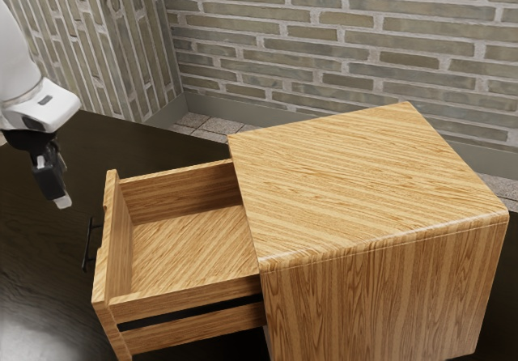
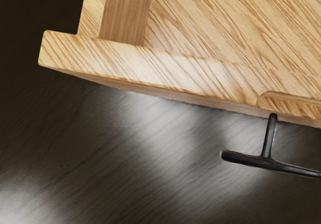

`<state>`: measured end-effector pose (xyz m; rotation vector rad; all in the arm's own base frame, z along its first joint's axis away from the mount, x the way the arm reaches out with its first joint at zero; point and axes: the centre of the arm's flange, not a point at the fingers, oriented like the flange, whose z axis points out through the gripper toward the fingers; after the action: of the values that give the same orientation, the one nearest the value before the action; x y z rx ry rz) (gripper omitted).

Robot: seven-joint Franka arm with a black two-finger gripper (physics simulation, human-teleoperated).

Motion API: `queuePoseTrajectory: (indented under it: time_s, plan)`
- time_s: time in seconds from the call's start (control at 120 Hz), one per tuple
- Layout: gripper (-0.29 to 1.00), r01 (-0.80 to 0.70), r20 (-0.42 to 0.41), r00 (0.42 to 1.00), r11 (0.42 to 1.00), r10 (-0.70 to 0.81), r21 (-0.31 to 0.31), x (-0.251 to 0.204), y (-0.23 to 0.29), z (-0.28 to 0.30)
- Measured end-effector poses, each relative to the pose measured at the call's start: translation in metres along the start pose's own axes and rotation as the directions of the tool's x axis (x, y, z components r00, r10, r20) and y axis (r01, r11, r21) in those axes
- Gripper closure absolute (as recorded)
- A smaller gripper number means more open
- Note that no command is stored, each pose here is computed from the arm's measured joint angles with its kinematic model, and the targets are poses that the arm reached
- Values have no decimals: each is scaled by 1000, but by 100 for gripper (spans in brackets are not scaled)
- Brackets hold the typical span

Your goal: Push the drawer handle with one arm to close the drawer

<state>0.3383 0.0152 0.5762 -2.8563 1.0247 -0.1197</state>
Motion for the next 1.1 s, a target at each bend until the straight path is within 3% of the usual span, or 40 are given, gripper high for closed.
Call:
queuePoseTrajectory:
  time_s: [0.417,0.842,1.1]
  plan:
    - [5,-137,-61,989,991,137,8,-13,31,57]
    - [63,-230,-101,967,973,232,34,-1,47,63]
    - [75,-254,-86,963,967,255,25,5,60,68]
